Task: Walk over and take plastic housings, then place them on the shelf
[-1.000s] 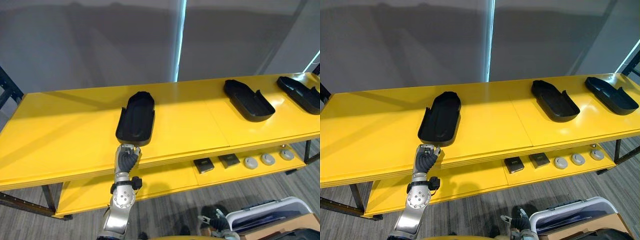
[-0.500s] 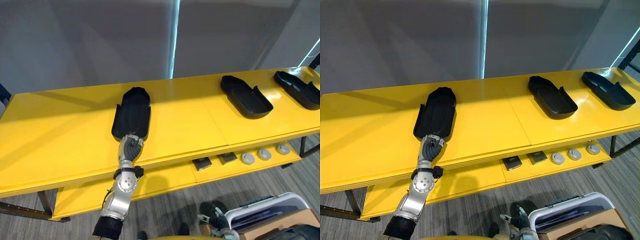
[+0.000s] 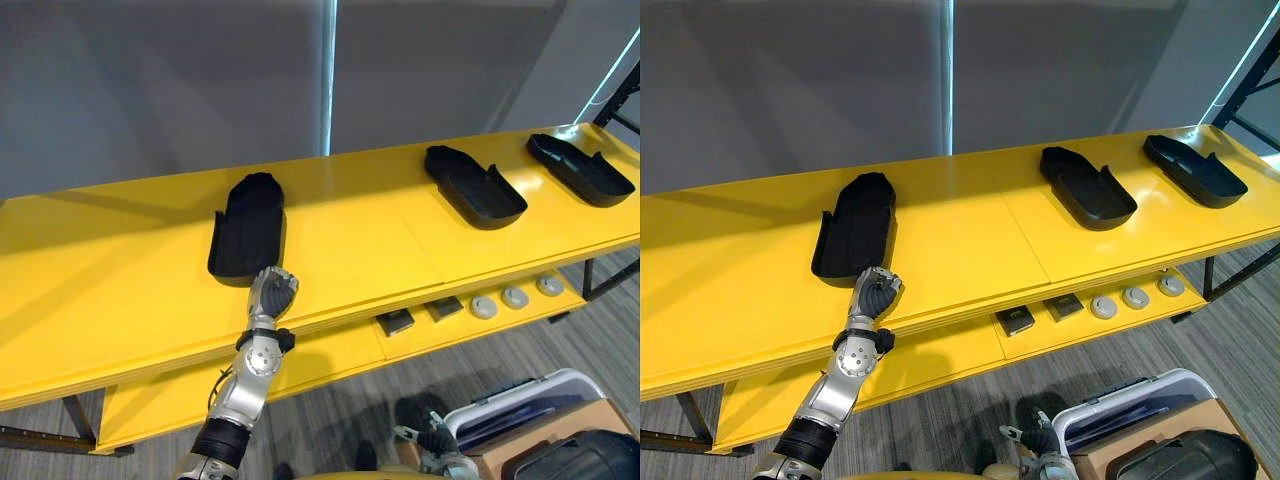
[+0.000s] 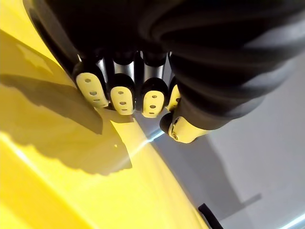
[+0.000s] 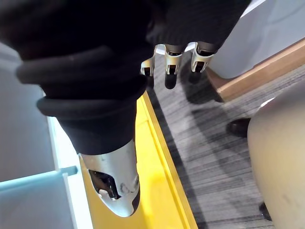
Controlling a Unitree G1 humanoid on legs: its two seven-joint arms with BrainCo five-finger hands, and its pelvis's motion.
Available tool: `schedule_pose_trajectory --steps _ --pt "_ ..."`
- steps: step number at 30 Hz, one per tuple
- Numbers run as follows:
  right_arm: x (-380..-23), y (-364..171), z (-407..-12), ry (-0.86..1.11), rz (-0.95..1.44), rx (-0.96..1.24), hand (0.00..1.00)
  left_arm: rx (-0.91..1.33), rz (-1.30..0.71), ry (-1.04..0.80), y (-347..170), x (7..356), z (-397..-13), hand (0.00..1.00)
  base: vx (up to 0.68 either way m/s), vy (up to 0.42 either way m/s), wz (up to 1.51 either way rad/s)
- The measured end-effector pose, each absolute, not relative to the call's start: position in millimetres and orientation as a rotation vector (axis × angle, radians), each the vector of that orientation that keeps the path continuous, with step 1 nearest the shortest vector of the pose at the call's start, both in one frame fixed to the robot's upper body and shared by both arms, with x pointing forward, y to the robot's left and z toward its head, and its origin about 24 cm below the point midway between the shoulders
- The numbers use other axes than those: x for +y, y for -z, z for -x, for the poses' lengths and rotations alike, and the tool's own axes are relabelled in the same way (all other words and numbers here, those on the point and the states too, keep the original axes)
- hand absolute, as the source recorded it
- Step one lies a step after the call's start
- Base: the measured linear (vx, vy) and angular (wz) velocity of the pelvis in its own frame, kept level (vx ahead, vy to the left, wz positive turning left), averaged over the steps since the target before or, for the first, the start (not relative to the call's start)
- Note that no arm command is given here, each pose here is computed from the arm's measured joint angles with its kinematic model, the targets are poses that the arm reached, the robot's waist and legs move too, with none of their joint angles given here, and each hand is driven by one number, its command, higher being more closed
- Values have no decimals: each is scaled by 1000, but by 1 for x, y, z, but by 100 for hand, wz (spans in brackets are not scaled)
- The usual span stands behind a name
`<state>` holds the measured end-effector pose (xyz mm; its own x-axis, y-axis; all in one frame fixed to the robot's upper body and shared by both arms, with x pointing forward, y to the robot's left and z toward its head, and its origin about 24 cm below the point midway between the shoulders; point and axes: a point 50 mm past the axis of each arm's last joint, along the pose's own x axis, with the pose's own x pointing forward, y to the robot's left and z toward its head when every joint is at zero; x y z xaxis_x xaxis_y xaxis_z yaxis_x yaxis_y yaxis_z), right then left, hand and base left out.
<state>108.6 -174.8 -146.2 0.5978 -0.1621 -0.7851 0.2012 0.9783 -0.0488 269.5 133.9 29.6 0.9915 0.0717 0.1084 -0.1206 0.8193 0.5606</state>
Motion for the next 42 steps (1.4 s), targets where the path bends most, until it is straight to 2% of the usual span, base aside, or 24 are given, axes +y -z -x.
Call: schedule_pose_trajectory --steps 3,7,10,13,14,16,19,20,23,25,26,27,29,33,42 --pt "-175 146 -109 210 -46 905 0 -211 -557 -150 -61 138 -268 100 -12 -4 7" --pt "-176 147 -109 212 -43 910 0 -463 -476 -290 -118 159 -253 100 -3 -1 10" --pt "-179 149 -106 214 -35 927 0 -588 -423 -444 -144 186 -234 100 -18 -6 14" --pt "-185 150 -103 237 -34 941 0 -603 -363 -728 -150 238 -206 100 -38 0 19" --pt "-188 150 -102 257 -41 944 0 -566 -318 -894 -143 265 -188 100 -36 3 29" --pt "-190 152 -99 268 -44 958 0 -519 -268 -1047 -132 288 -165 100 -45 3 24" --pt "-191 152 -95 279 -48 967 0 -375 -207 -1165 -101 312 -139 100 -28 -5 19" --pt "-191 153 -94 279 -48 969 0 -328 -201 -1172 -92 314 -136 100 -18 -9 23" --pt "-188 147 -104 271 -54 926 0 -5 -201 -1120 -34 317 -117 100 -15 -2 10" --pt "-187 142 -110 269 -59 892 0 258 -137 -993 17 306 -109 100 -10 -4 4" --pt "-186 142 -111 268 -62 887 0 317 -126 -952 28 301 -107 100 0 0 0" --pt "-184 141 -111 264 -64 884 0 422 -99 -874 49 288 -103 0 0 0 0" --pt "-181 140 -111 262 -70 883 0 587 -34 -751 81 258 -95 0 4 -1 -4" --pt "-179 142 -107 266 -78 896 0 753 32 -645 112 225 -84 0 3 6 -14" --pt "-180 146 -100 283 -89 929 0 880 -50 -474 133 200 -87 0 15 -13 -10"
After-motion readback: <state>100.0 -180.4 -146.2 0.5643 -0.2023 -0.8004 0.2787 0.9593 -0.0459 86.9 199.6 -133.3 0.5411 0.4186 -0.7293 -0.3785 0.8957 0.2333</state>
